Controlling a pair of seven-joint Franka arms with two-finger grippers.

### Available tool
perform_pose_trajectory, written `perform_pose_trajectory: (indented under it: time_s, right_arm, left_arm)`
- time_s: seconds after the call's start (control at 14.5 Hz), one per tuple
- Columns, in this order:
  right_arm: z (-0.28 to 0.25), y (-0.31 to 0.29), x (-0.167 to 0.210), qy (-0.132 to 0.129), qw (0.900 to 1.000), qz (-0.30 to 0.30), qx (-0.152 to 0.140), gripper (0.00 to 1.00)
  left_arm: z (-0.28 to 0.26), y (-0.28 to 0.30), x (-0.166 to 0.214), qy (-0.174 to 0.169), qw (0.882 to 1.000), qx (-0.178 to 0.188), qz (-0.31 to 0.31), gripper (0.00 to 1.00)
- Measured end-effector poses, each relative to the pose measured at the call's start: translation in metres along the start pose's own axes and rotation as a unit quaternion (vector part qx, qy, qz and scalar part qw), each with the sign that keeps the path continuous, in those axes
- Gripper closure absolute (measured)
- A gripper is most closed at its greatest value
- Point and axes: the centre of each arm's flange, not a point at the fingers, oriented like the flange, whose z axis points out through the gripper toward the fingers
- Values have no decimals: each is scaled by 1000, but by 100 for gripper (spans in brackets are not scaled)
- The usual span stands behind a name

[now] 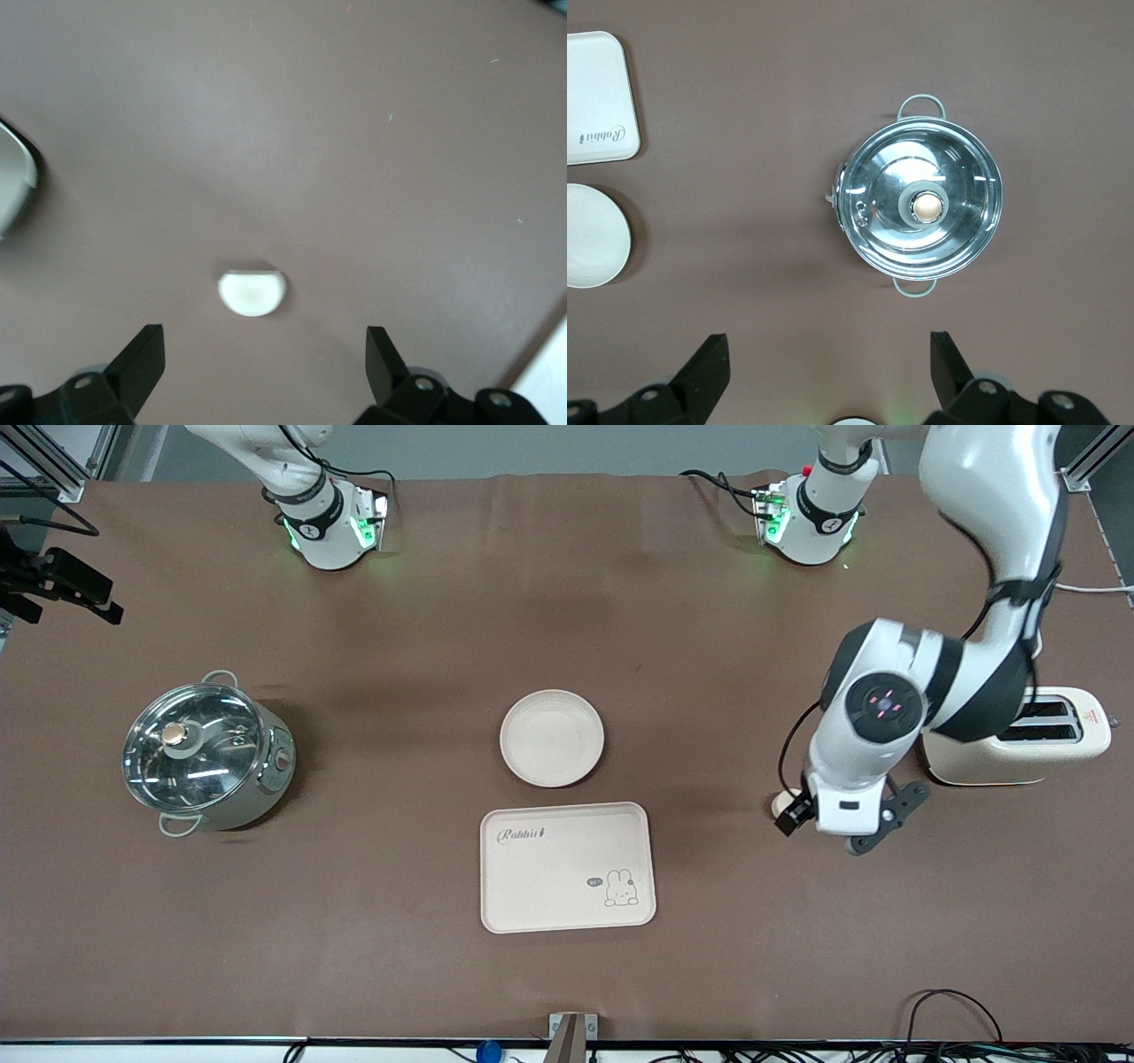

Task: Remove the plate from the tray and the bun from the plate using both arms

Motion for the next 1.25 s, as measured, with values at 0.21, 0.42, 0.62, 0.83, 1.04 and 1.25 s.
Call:
perform_pose_trajectory:
  time_s: [0.21, 0.42, 0.62, 0.83, 1.04, 1.25]
  right_arm:
    - [0, 0, 0, -2, 1000, 0, 0, 0]
    - [2, 0, 0, -5, 1000, 0, 0, 0]
    - [2, 0, 0, -5, 1000, 0, 0, 0]
    - [2, 0, 0, -5, 1000, 0, 0, 0]
    - [2, 0, 0, -5, 1000, 0, 0, 0]
    - [2, 0, 0, -6, 1000, 0, 0, 0]
  left_arm:
    - [-68, -46, 21, -2, 996, -16, 85, 0]
    - [-124, -94, 33, -20, 989, -47, 142, 0]
    - [-174, -134, 27, -27, 977, -58, 202, 0]
    - [-208, -178, 15, -45, 964, -79, 251, 0]
    - [-225, -199, -10, -43, 954, -78, 286, 0]
    - [-239, -212, -23, -42, 951, -76, 296, 0]
